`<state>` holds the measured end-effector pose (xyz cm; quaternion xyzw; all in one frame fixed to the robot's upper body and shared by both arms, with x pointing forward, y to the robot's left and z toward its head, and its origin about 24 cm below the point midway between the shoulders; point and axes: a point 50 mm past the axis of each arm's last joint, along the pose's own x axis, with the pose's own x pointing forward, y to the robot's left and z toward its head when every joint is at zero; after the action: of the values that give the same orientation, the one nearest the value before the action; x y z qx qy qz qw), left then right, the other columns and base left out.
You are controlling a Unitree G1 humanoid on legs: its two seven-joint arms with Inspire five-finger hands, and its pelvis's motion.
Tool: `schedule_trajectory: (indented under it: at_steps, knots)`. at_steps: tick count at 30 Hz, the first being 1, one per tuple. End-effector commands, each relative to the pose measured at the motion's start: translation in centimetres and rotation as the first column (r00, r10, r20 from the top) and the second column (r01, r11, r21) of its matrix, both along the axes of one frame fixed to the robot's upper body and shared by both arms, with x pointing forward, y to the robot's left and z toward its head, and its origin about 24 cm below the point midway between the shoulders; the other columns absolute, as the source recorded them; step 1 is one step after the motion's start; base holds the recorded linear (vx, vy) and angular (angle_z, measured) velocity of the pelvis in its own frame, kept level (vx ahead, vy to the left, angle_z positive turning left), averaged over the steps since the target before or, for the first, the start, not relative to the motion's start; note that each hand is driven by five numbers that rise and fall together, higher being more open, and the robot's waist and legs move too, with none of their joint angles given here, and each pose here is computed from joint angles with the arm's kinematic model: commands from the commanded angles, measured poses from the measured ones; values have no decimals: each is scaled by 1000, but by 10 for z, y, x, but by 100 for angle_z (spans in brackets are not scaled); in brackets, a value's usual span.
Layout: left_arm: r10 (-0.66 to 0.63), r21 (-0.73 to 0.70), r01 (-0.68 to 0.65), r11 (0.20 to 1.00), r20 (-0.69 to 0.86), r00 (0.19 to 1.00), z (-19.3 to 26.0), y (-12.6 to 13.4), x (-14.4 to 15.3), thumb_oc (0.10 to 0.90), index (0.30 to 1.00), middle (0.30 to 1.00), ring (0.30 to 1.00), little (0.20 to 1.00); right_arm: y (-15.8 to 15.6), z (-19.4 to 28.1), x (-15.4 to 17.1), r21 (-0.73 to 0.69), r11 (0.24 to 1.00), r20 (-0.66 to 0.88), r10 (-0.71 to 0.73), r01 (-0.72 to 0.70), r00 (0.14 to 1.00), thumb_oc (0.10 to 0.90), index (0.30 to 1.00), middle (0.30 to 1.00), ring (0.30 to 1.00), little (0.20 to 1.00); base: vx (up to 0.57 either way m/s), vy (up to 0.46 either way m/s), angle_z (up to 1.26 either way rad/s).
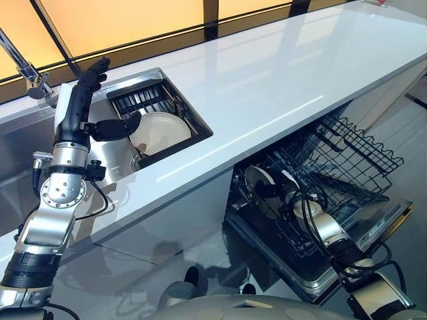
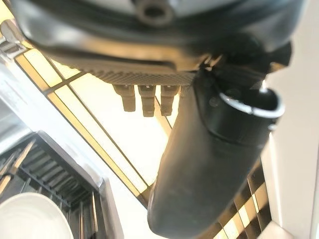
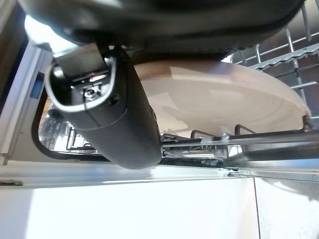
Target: Pick up plates and place into dishwasher.
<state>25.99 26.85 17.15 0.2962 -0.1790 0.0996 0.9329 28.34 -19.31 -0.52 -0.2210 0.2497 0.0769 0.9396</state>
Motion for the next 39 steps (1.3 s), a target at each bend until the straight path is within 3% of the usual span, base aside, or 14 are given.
schedule_trajectory:
  at_steps: [1, 10, 17, 30, 39]
  knots:
    - [-24, 101, 3, 995, 208, 978, 51, -1, 5, 800, 900, 900, 900, 900, 18, 55, 16, -5, 994, 295, 108, -112, 949, 800, 900, 900, 900, 900, 0, 0, 0]
    - [12, 138, -40, 990, 199, 980, 54, 7, 1, 800, 900, 900, 900, 900, -8, 98, 12, -149, 988, 505, 101, -29, 857, 800, 900, 900, 900, 900, 7, 16, -3]
    - [48, 139, -75, 987, 189, 981, 48, 16, -6, 800, 900, 900, 900, 900, -23, 135, -1, -199, 979, 702, 119, 34, 703, 800, 900, 900, 900, 900, 7, 20, -7]
    - [115, 152, -143, 978, 179, 977, 48, 32, -16, 800, 900, 900, 900, 900, -50, 168, -22, -218, 966, 823, 106, 137, 557, 800, 900, 900, 900, 900, 2, 3, -2]
    - [277, 243, -300, 922, 127, 952, 72, 73, -17, 800, 900, 900, 900, 900, -65, 188, -27, -252, 948, 857, 126, 193, 500, 800, 900, 900, 900, 900, 0, 0, 0]
